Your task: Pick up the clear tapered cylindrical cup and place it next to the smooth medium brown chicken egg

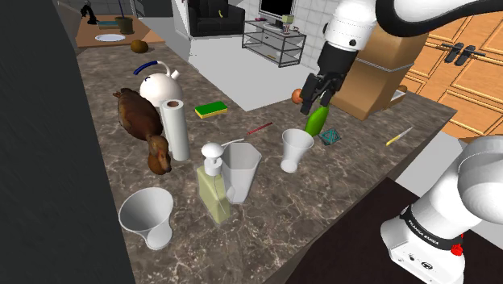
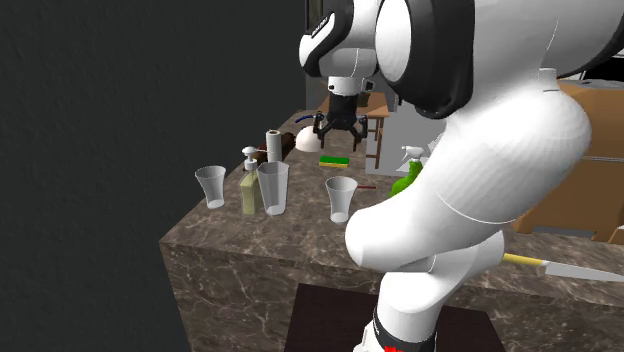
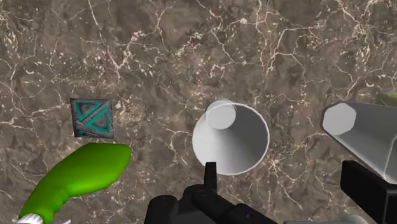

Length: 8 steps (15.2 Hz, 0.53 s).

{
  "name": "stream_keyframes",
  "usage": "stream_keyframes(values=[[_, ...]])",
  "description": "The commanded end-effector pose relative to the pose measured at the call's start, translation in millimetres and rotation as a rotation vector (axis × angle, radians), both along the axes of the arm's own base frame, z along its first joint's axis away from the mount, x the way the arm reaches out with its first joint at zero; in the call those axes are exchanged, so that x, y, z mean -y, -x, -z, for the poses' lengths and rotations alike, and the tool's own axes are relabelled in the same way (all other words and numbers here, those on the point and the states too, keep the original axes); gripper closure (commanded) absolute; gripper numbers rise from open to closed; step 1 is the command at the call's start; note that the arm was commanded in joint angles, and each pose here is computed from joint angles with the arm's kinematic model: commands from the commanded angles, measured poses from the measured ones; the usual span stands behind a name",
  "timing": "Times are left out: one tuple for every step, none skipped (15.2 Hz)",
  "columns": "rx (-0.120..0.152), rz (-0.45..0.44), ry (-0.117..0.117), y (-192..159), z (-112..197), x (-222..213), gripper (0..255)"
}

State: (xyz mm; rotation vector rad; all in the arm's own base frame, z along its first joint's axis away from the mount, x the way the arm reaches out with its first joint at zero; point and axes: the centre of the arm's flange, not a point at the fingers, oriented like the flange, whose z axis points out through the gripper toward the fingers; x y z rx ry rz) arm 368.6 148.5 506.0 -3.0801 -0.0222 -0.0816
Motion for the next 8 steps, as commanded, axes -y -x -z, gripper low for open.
stream_keyframes(values=[[-0.012, 0.012, -0.009, -8, 12, -21, 0], [-0.018, 0.017, -0.013, -12, 18, -32, 0], [-0.025, 0.022, -0.017, -16, 25, -43, 0], [-0.031, 0.027, -0.021, -19, 31, -53, 0], [-0.037, 0.032, -0.025, -23, 37, -64, 0], [-0.043, 0.038, -0.029, -27, 43, -75, 0], [-0.049, 0.043, -0.033, -31, 49, -86, 0], [-0.055, 0.048, -0.037, -34, 55, -97, 0]])
